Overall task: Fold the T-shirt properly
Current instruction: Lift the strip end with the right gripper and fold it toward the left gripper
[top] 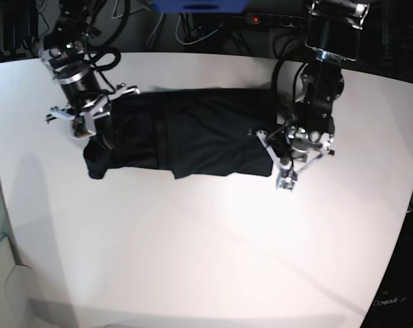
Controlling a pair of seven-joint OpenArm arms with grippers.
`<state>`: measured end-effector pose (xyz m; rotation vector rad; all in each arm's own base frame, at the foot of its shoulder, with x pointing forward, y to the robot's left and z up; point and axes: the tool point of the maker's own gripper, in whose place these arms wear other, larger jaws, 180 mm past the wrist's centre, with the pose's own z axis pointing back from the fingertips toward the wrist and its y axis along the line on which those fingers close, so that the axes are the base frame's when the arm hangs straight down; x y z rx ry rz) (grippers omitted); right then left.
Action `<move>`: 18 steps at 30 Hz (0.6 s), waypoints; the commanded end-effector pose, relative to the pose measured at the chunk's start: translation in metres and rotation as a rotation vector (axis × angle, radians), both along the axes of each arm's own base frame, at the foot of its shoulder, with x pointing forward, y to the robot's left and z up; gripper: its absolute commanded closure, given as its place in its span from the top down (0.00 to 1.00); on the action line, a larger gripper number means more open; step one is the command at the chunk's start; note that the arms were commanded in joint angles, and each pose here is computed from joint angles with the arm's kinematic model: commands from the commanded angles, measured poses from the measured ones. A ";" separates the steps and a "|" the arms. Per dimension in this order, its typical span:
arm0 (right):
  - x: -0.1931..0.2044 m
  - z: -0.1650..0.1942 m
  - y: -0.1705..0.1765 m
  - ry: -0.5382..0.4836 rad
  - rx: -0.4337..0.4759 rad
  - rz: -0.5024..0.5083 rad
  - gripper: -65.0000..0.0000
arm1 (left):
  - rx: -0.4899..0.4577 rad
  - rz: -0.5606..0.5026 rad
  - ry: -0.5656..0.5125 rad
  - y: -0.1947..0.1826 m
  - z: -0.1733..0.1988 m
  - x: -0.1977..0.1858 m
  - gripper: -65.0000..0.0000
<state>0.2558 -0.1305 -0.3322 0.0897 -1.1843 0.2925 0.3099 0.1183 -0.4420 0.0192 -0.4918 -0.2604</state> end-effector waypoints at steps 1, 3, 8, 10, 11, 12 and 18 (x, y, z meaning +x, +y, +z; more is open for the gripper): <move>0.003 0.018 0.014 -0.062 0.022 0.038 0.00 | -0.061 -0.038 0.159 -0.023 -0.022 -0.035 0.00; -0.002 0.023 0.037 -0.070 0.043 0.099 0.00 | -0.061 -0.053 0.161 -0.027 -0.022 -0.036 0.00; -0.007 0.035 0.092 -0.094 0.105 0.237 0.00 | -0.078 -0.072 0.166 -0.042 -0.023 -0.038 0.00; -0.009 0.041 0.117 -0.107 0.137 0.301 0.00 | -0.082 -0.072 0.171 -0.043 -0.023 -0.039 0.00; -0.010 0.044 0.129 -0.115 0.151 0.331 0.00 | -0.086 -0.072 0.175 -0.043 -0.023 -0.040 0.00; -0.011 0.046 0.136 -0.120 0.159 0.350 0.00 | -0.088 -0.072 0.175 -0.044 -0.023 -0.041 0.00; -0.024 0.059 0.185 -0.139 0.223 0.479 0.00 | -0.101 -0.079 0.178 -0.050 -0.023 -0.044 0.00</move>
